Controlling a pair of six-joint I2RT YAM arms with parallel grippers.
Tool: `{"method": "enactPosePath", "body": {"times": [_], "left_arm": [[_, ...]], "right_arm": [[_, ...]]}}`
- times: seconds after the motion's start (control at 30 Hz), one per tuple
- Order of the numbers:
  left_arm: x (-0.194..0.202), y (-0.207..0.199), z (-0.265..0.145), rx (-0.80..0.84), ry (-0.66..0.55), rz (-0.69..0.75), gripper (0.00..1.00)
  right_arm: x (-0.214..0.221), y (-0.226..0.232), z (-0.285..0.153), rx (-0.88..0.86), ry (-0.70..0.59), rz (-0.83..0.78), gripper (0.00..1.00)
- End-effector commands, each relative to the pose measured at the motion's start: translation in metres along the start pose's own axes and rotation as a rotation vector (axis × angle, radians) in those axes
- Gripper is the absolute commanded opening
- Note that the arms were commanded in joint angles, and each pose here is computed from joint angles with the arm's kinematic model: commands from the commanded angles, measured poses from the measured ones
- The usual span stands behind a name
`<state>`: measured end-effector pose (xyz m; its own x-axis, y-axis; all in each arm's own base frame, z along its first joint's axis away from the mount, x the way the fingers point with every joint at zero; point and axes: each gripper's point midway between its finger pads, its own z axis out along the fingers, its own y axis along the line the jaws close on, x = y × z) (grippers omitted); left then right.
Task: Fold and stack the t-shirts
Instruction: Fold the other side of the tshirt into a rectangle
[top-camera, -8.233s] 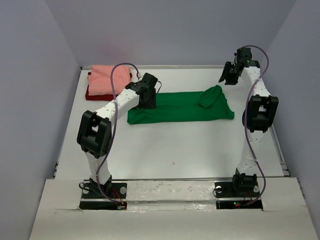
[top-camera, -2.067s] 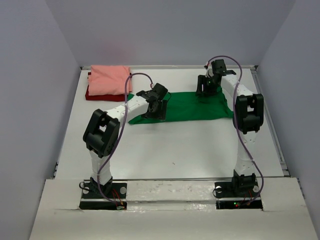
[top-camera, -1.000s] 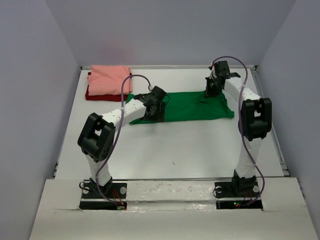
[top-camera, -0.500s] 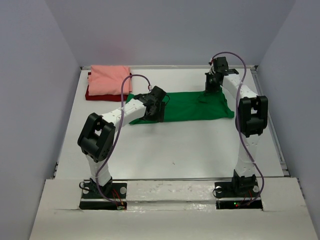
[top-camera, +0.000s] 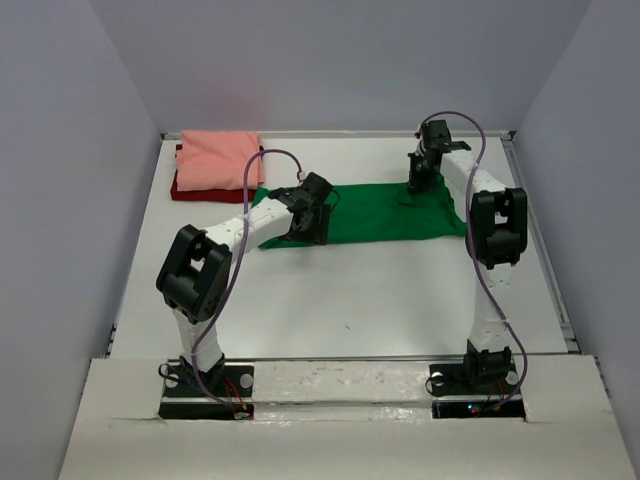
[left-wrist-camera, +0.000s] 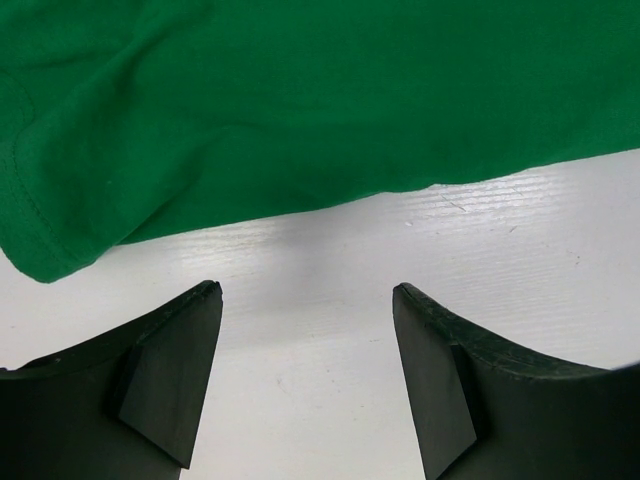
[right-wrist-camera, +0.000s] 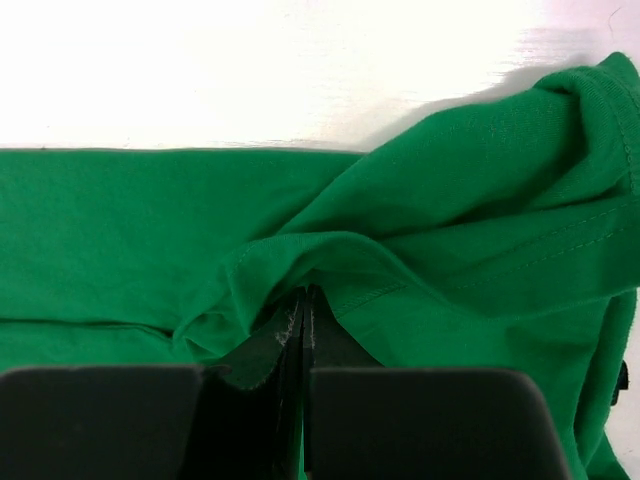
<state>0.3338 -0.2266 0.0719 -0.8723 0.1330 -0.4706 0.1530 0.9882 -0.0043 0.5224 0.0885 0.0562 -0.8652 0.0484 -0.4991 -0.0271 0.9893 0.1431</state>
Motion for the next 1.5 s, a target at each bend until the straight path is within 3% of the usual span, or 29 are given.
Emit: {"method": "enactPosePath", "body": {"times": [0.0,0.63,0.87,1.03,1.07,1.1,1.13,1.17,1.27,1.3,1.47], "left_arm": [[-0.006,-0.003,-0.002,0.0,-0.016,0.019,0.79],[0.001,-0.001,0.004,-0.002,0.002,0.024,0.78],[0.005,0.0,0.004,-0.003,0.006,0.021,0.78],[0.003,0.0,-0.001,0.005,-0.003,0.013,0.79],[0.002,0.0,-0.002,0.004,-0.007,0.013,0.79],[0.002,0.0,-0.003,0.006,-0.009,0.012,0.78],[0.001,-0.001,-0.003,0.011,-0.012,0.011,0.79],[0.002,-0.003,-0.002,0.015,-0.009,0.013,0.79],[0.003,-0.004,-0.003,0.027,-0.005,0.013,0.79],[0.002,-0.006,-0.004,0.038,-0.009,0.009,0.79],[0.002,-0.008,-0.007,0.055,-0.013,0.001,0.79]], "right_arm": [[-0.022,0.008,-0.009,-0.019,-0.054,-0.02,0.0],[-0.032,0.072,-0.006,-0.412,-0.044,-0.133,0.0],[-0.064,0.063,-0.008,-0.342,-0.131,-0.216,0.0],[-0.065,0.048,-0.027,-0.202,-0.144,-0.11,0.0],[-0.071,0.043,-0.048,-0.16,-0.181,-0.101,0.0],[-0.051,0.036,-0.042,-0.135,-0.142,-0.082,0.01],[-0.046,0.032,-0.047,-0.11,-0.145,-0.048,0.09],[-0.042,0.029,-0.056,-0.093,-0.146,-0.043,0.28],[-0.015,0.017,-0.049,-0.053,-0.087,-0.059,0.53],[-0.002,0.015,-0.044,-0.053,-0.048,-0.076,0.57],[0.009,0.01,-0.038,-0.034,-0.033,-0.068,0.57]]}}
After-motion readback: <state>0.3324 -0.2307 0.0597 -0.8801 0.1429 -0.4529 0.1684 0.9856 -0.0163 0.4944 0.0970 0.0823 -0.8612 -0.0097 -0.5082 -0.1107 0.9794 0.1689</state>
